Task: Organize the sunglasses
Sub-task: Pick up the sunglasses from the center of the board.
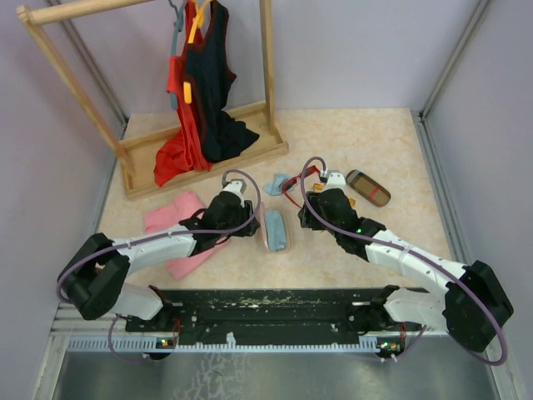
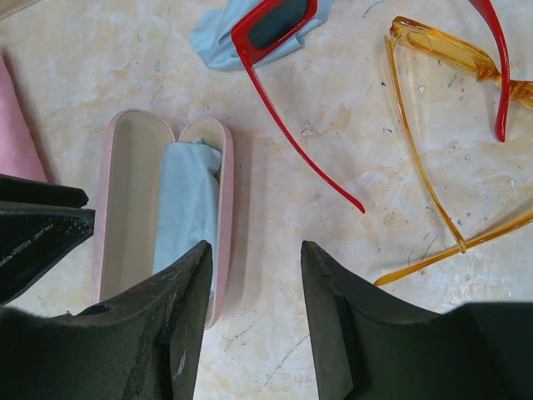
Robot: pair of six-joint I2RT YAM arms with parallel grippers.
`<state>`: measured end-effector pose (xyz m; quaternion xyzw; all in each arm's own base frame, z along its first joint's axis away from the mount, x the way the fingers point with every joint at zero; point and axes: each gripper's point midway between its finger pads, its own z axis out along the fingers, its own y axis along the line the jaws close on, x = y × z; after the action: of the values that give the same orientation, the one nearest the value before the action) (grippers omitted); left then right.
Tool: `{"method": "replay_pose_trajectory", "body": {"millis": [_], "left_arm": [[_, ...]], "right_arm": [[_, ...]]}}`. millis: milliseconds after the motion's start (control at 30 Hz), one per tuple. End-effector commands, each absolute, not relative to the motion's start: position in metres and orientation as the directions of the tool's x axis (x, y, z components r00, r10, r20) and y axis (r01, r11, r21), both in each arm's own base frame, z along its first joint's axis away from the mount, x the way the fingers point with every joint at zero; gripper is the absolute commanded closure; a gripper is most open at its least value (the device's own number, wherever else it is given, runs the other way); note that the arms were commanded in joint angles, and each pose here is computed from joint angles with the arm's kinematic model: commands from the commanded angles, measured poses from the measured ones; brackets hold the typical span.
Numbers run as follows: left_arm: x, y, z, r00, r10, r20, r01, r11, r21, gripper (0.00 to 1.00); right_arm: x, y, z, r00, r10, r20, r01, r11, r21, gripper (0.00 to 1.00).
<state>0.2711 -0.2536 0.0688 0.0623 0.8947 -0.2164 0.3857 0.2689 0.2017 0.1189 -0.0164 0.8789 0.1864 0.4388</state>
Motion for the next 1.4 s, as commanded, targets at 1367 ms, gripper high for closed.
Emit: {"method": "replay_pose_trajectory", "body": {"millis": [1367], "left_arm": [[0.256,-0.194,0.090,-0.606,-0.080,-0.791,0.196,0.949,-0.247,0.49]], "right_arm": [[0.316,0.102,0.128,-0.643,0.125,-0.756,0.127,0.990,0.055,0.52]]}}
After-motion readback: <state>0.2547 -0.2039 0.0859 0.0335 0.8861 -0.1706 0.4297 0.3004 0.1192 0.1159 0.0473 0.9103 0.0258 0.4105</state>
